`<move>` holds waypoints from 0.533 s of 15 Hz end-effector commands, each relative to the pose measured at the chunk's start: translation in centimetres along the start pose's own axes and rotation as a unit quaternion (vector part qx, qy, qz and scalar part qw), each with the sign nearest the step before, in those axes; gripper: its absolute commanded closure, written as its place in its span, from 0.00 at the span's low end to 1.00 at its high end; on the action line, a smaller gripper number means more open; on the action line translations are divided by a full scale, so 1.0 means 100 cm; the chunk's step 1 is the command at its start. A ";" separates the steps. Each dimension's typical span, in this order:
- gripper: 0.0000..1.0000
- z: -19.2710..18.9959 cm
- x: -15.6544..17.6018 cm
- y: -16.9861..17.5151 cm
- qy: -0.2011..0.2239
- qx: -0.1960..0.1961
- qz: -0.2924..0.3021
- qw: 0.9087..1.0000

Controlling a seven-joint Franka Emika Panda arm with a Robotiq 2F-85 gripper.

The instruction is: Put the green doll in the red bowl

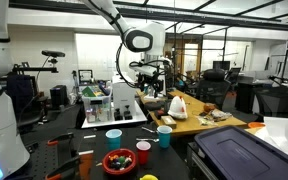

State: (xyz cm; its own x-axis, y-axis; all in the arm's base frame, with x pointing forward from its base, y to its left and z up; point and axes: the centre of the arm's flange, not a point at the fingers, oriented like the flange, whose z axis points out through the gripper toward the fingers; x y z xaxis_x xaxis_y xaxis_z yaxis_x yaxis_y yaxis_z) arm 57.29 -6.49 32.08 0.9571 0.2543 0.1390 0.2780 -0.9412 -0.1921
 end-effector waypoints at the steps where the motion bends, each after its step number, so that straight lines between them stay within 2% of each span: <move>1: 0.00 -0.025 -0.008 -0.007 0.015 -0.042 0.010 0.999; 8: 0.00 -0.067 -0.006 -0.007 0.030 -0.112 0.022 0.993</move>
State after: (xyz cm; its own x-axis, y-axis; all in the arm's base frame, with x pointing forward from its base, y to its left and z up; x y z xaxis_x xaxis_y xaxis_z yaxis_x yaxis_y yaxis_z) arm 57.39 -7.75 36.78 0.9573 0.2266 0.1795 0.2376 -0.9705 -0.0420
